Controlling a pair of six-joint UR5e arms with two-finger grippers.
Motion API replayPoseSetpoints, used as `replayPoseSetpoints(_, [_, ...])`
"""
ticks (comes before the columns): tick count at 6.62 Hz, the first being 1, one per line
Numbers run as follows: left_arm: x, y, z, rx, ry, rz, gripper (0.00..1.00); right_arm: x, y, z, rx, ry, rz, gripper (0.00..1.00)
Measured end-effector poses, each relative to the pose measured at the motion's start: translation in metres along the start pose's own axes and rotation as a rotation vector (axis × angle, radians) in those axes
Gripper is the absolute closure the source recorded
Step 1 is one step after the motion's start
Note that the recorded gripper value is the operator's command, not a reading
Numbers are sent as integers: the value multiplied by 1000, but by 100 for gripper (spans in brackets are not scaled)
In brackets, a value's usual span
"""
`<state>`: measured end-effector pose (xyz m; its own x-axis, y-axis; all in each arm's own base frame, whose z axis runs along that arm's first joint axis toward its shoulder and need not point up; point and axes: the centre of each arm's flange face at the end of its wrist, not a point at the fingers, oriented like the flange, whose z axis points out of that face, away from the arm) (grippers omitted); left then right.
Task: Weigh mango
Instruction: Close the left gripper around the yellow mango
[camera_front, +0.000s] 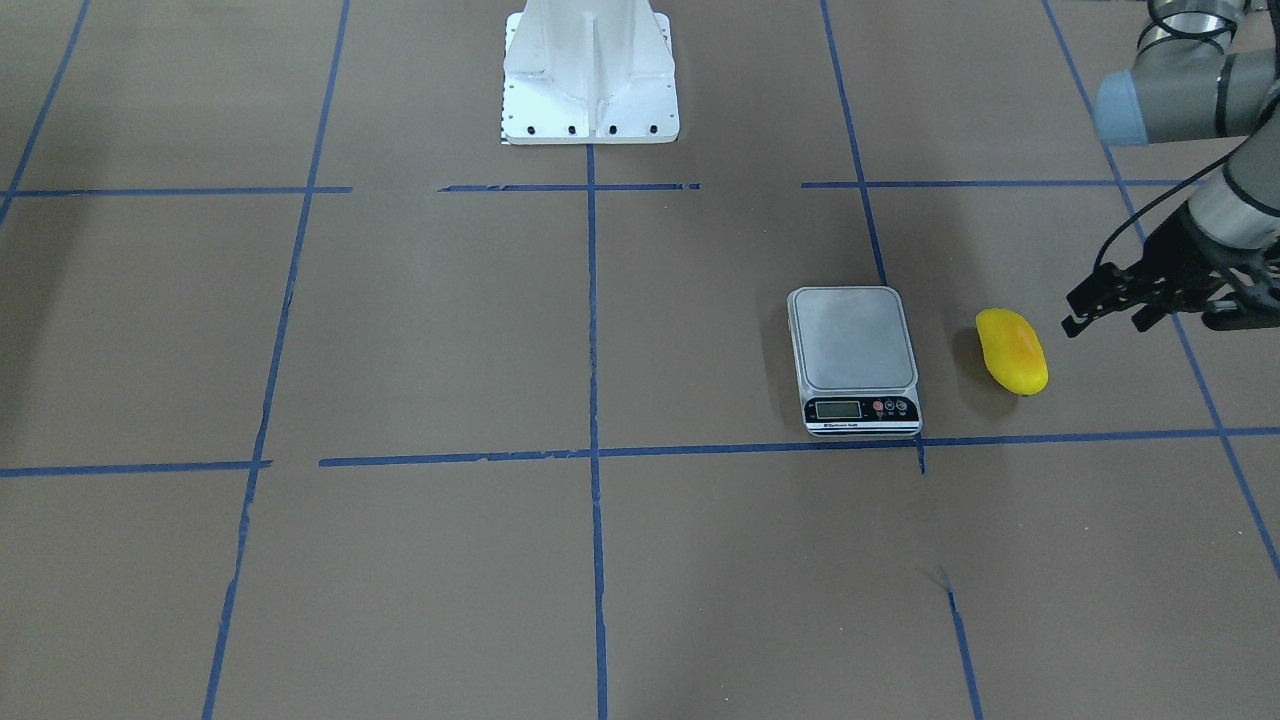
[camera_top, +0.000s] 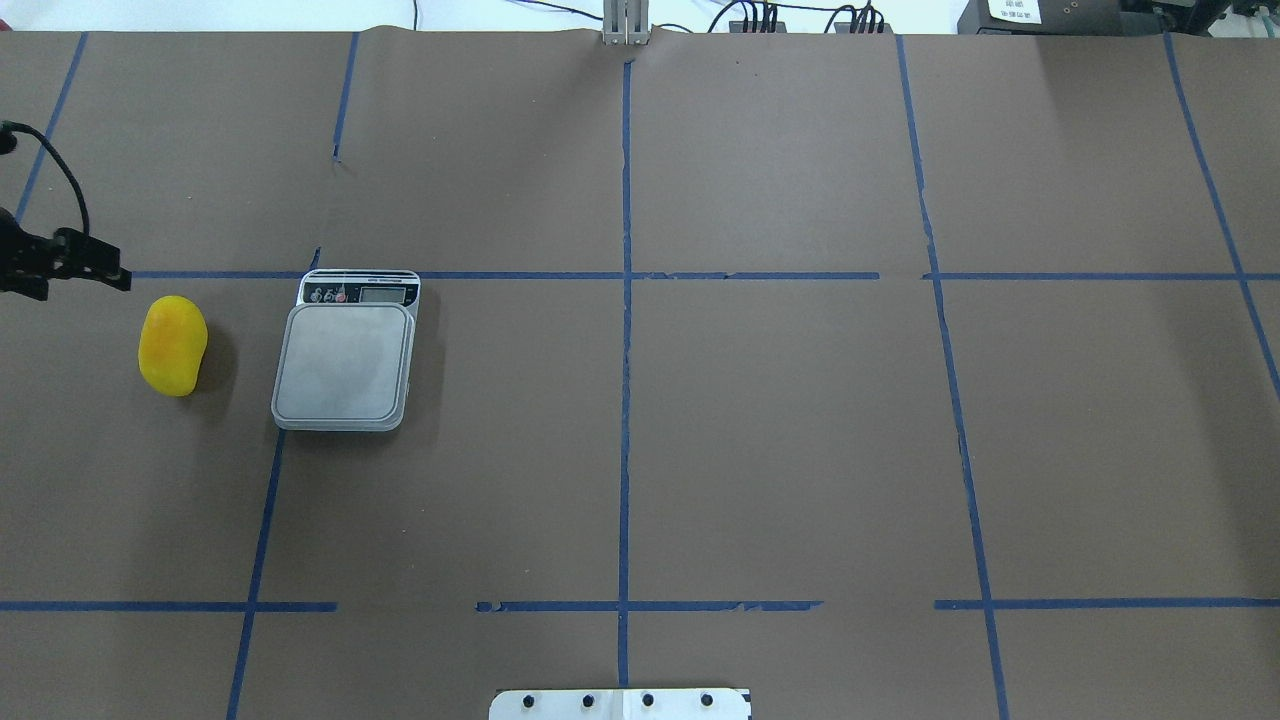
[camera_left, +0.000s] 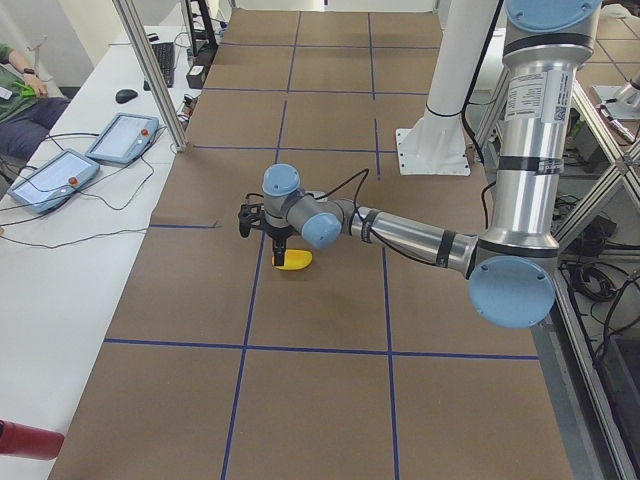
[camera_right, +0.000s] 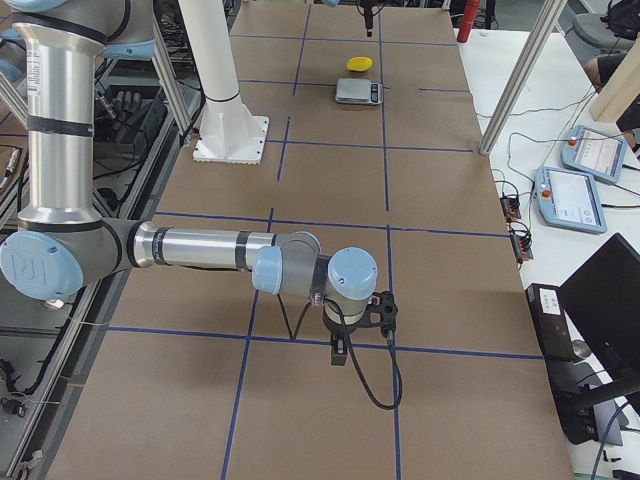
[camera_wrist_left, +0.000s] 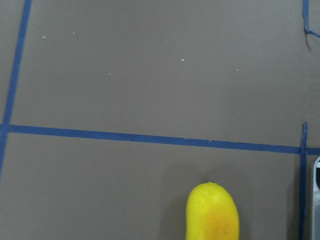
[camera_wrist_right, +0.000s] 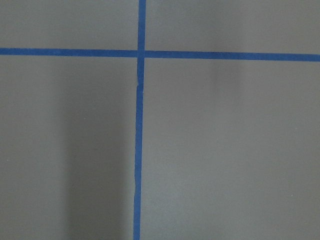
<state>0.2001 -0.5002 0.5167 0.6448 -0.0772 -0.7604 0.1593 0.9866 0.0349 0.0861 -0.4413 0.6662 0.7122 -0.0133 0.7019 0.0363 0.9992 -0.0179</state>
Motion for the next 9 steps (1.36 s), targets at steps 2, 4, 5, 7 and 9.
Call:
replayPoseSetpoints(2, [15,16,39,2,-30,25,0,0,0,0,0,0,0,0])
replayPoseSetpoints(4, [18,27,60,-10,-41,48,0,0,0,0,0,0,1,0])
replayPoseSetpoints(5, [21,31,71,-16,-52,59,0,0,0,0,0,0,0,0])
replayPoseSetpoints(7, [27,35,90,-34,-65,75,73,0,0,0,0,0,0,0])
replayPoseSetpoints(9, [30,39,95,-37,-55,93,100,0,0,0,0,0,0,0])
